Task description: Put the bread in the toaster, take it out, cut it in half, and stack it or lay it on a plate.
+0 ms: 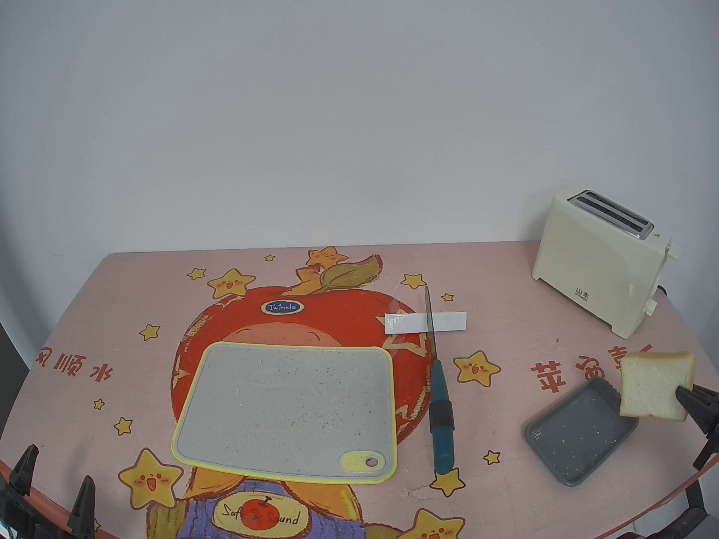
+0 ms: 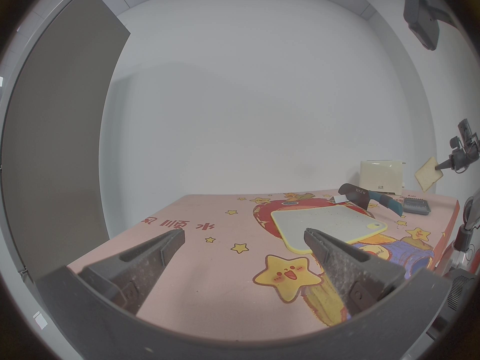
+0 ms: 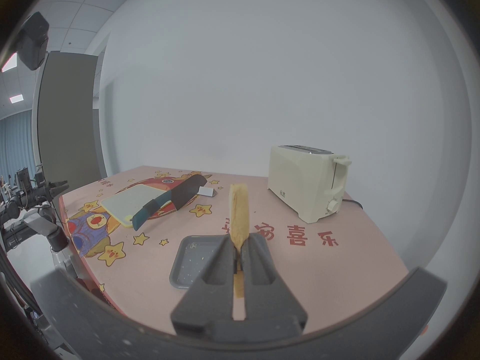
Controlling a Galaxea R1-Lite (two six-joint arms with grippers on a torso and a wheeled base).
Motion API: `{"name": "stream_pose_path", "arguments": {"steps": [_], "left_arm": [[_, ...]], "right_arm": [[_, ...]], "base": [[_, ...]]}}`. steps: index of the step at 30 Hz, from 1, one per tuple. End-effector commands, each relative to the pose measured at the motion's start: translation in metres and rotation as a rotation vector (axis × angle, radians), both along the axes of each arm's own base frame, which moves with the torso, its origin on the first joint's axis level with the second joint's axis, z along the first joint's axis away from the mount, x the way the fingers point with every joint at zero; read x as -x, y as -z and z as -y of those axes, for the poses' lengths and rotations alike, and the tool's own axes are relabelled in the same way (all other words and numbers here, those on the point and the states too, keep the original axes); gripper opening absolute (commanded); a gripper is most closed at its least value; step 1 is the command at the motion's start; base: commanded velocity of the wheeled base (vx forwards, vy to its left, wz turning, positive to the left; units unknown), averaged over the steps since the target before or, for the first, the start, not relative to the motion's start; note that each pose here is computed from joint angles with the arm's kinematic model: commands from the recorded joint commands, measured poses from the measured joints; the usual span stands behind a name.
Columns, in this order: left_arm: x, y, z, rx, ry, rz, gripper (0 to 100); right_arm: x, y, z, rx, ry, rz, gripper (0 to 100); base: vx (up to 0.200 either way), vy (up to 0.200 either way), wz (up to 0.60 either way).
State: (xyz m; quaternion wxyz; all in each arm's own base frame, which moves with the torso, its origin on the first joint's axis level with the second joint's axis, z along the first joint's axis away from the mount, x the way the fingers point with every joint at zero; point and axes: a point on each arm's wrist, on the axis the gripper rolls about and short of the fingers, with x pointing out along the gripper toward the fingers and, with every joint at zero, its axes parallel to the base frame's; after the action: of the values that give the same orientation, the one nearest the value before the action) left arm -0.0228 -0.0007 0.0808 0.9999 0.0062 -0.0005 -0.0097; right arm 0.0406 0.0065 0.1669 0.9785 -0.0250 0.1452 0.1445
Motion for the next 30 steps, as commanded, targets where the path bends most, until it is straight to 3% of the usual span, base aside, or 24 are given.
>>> {"name": "stream_pose_path", "arguments": {"steps": [1, 30], "left_arm": [[0.000, 0.005, 0.000, 0.000, -0.001, -0.005, 100], [0.000, 0.005, 0.000, 0.000, -0.001, -0.005, 100]], "right_arm": [[-0.011, -0.012, 0.000, 0.000, -0.004, -0.008, 0], [-0.051, -0.066, 0.002, -0.001, 0.021, 0.035, 0]], "base": [[0.000, 0.000, 0.00], [0.000, 0.000, 0.00]]}}
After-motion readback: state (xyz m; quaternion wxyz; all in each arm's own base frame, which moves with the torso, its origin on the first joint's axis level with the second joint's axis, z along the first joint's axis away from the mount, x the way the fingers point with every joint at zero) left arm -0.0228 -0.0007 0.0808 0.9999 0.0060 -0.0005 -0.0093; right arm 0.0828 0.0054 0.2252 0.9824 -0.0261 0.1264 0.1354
